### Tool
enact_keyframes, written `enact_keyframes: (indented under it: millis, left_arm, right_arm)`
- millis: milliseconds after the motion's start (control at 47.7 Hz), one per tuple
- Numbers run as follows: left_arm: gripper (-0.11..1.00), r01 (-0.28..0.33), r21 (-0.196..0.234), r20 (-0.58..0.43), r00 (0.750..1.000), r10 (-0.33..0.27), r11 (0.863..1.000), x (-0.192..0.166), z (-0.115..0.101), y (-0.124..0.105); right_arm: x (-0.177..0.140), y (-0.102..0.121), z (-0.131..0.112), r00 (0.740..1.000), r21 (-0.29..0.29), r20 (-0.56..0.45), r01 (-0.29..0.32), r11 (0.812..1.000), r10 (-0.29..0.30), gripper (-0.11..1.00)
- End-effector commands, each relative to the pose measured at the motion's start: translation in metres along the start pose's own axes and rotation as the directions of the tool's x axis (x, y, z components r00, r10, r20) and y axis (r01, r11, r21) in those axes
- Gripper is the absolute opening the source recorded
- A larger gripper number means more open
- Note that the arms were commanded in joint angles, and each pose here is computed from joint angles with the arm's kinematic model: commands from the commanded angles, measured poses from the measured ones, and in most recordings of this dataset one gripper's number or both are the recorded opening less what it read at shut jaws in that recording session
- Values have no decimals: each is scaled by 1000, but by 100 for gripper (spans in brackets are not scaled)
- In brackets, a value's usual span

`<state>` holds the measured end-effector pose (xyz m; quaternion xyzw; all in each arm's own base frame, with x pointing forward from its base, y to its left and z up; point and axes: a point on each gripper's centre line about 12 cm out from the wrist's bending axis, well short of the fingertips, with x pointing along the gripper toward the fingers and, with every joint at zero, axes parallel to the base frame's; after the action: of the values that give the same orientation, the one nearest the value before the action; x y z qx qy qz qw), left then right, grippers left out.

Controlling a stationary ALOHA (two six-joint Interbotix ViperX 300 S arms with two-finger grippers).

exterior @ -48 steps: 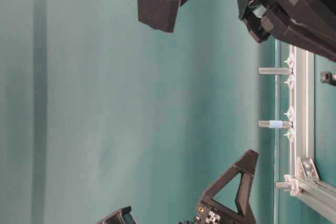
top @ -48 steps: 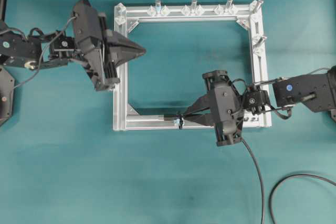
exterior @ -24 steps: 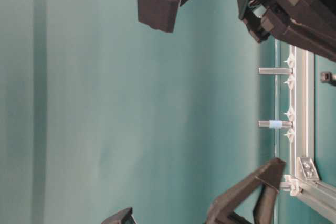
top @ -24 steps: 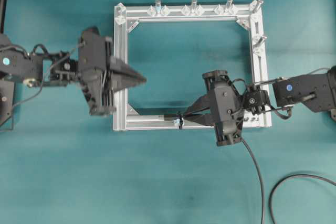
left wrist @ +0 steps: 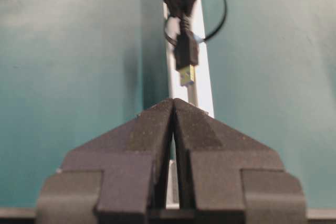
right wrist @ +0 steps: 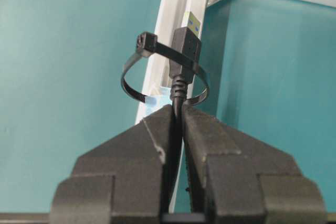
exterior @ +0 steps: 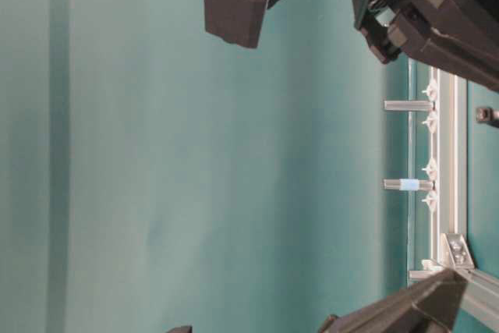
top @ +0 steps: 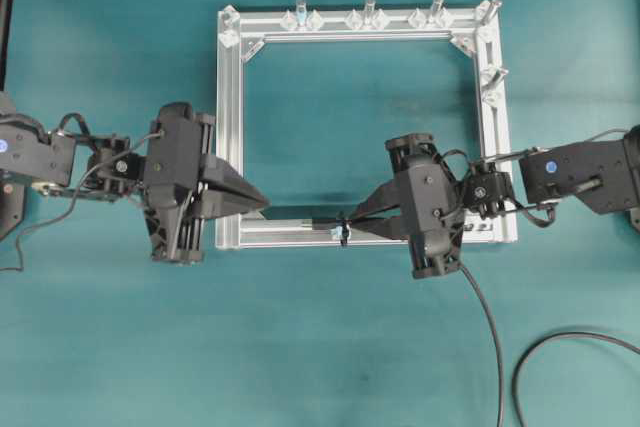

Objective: Insert the wire through the string loop located in the center.
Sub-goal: 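Move the left gripper right toward the plug emerging from the loop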

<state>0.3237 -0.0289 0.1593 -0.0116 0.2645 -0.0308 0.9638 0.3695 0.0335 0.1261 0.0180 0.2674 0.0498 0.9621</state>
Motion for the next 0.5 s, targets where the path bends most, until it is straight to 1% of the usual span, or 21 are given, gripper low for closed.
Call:
enact_keyframes:
  millis: [0, 315, 483]
  left_arm:
    - [0, 10, 3, 30, 999, -10, 1000, -3, 12, -3]
    - [0, 10, 3, 12, 1000, -10, 1000, 1, 14, -4]
    - [1, 11, 5, -16, 1000, -11, 1000, 7, 17, -4]
  right_arm:
    - [-1, -1, 13, 999, -8, 43, 1, 1000, 0, 8]
    - [-1, -1, 13, 999, -11, 43, 1, 1000, 0, 8]
    - [-1, -1, 14, 999, -11, 44, 1, 1000, 0, 8]
